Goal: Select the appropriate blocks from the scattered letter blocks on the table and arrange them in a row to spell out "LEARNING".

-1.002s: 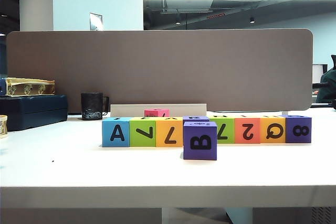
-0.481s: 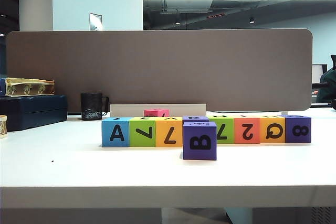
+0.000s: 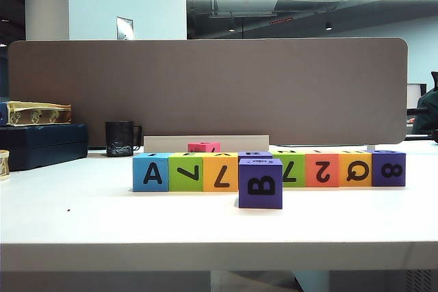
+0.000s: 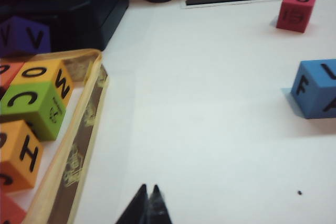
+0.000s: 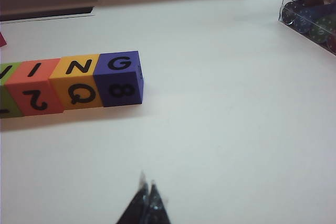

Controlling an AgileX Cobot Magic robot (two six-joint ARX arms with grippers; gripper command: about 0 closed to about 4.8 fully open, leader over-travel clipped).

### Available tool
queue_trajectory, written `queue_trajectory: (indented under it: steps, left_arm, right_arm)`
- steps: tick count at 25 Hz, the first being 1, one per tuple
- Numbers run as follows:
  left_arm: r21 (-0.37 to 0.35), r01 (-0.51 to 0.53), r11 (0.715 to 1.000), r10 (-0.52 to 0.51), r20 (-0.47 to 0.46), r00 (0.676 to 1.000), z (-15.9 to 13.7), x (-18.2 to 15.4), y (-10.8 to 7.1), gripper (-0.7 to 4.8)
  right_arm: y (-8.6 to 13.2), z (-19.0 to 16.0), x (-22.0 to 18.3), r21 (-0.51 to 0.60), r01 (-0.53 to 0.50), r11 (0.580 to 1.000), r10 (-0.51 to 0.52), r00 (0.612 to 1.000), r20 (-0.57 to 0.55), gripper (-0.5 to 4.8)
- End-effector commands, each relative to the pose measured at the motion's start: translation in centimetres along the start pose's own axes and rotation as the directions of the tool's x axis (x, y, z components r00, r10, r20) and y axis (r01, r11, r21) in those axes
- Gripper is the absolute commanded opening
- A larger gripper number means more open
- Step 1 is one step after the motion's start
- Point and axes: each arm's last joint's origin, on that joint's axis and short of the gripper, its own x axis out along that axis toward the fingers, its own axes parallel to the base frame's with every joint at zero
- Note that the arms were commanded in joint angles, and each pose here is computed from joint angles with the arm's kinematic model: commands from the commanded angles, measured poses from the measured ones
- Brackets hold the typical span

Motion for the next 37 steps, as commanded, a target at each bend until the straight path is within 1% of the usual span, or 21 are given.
queue_trajectory:
  steps: [1, 5, 7, 8, 20, 25, 37]
  left_arm:
    - [-0.07, -0.055, 0.996, 0.059, 0.047, 0.997, -0.6, -0.2, 0.6, -0.05]
    - [-0.117, -0.102, 0.988, 0.111, 0.073, 0.991, -1.8, -0.3, 1.0, -0.05]
    - [-0.109, -0.103, 0.989, 0.108, 0.039, 0.993, -2.4, -0.4, 0.9, -0.05]
    - [-0.109, -0.101, 0.989, 0.106, 0.036, 0.994, -2.4, -0.4, 0.9, -0.05]
    - [-0.105, -0.076, 0.992, 0.081, 0.037, 0.996, -2.4, -0.4, 0.8, -0.05]
    - [-0.11, -0.049, 0.993, 0.053, 0.04, 0.998, -2.4, -0.4, 0.8, -0.05]
    - [-0.11, -0.049, 0.993, 0.054, 0.04, 0.998, -2.4, -0.4, 0.8, -0.05]
  right_arm:
    - [0.0, 0.0, 0.0, -0.002, 0.0, 1.0, 0.0, 1.0, 0.013, -0.01]
    - [0.0, 0.0, 0.0, -0.002, 0.0, 1.0, 0.0, 1.0, 0.013, -0.01]
    - [0.0, 0.0, 0.0, -0.002, 0.0, 1.0, 0.0, 1.0, 0.013, -0.01]
    - [0.0, 0.0, 0.0, -0.001, 0.0, 1.0, 0.001, 1.0, 0.013, -0.01]
    - [0.0, 0.1, 0.0, -0.001, -0.001, 1.0, 0.001, 1.0, 0.014, -0.01]
    - [0.0, 0.1, 0.0, -0.001, -0.001, 1.0, 0.001, 1.0, 0.014, -0.01]
    - [0.0, 0.1, 0.0, -0.001, -0.001, 1.0, 0.001, 1.0, 0.014, -0.01]
